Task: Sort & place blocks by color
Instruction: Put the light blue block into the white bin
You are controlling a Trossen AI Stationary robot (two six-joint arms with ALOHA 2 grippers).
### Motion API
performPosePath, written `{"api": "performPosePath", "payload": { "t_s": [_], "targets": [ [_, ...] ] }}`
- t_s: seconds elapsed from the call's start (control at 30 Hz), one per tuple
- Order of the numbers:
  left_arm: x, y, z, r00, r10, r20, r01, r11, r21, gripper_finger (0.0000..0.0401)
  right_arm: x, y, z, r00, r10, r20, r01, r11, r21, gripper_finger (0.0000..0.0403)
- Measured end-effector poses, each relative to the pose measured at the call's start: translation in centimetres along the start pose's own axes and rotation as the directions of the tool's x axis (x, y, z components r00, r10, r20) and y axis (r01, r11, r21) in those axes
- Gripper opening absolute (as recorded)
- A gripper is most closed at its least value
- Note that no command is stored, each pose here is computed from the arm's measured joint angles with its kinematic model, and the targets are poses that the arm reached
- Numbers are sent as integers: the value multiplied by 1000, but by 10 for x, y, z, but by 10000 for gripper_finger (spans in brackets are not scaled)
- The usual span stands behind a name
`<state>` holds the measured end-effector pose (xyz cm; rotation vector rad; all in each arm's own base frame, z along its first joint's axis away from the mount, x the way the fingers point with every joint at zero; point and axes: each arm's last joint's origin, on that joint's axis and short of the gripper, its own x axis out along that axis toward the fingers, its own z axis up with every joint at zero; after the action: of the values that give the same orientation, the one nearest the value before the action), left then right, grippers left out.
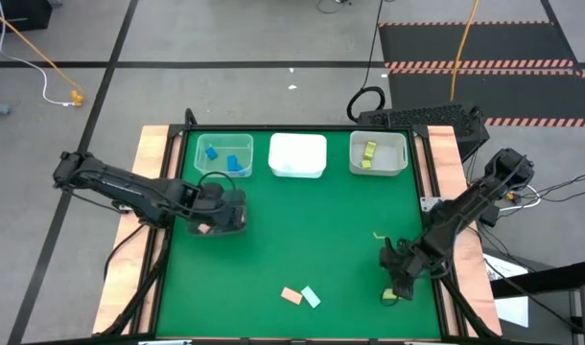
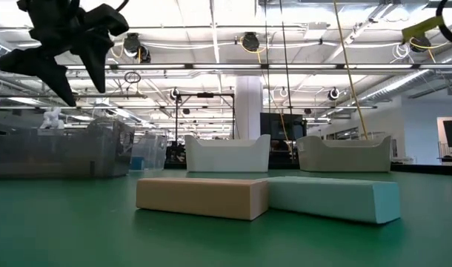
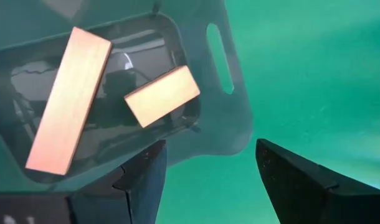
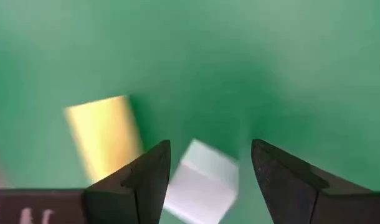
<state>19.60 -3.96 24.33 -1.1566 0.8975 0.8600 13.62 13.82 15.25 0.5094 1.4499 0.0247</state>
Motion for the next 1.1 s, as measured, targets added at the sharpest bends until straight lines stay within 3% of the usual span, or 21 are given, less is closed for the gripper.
{"api": "performPosePath", "payload": {
  "t_s": [0.17, 0.33, 0.53, 0.83, 0.97, 1.1],
  "targets": [
    [0, -4, 1, 999, -39, 35, 39, 999, -8, 243, 0, -9, -5, 987, -146, 67, 154, 980, -128, 211],
    [0, -6, 1, 997, -66, 51, 66, 998, -13, 243, 0, -13, -7, 983, -177, 44, 182, 970, -164, 188],
    [-1, -10, 1, 993, -103, 52, 104, 994, -15, 243, 0, -13, -6, 986, -166, 26, 166, 985, -39, 180],
    [0, -10, 3, 993, -100, 57, 101, 995, -19, 243, -1, -2, -2, 1000, -2, -23, 5, 991, 132, 237],
    [0, -10, 3, 994, -98, 57, 99, 995, -19, 243, -1, -7, -7, 993, -34, -113, 67, 950, 306, 260],
    [0, -10, 4, 993, -96, 67, 96, 995, -1, 243, -2, -14, -11, 982, -89, -168, 143, 926, 349, 269]
  ]
}}
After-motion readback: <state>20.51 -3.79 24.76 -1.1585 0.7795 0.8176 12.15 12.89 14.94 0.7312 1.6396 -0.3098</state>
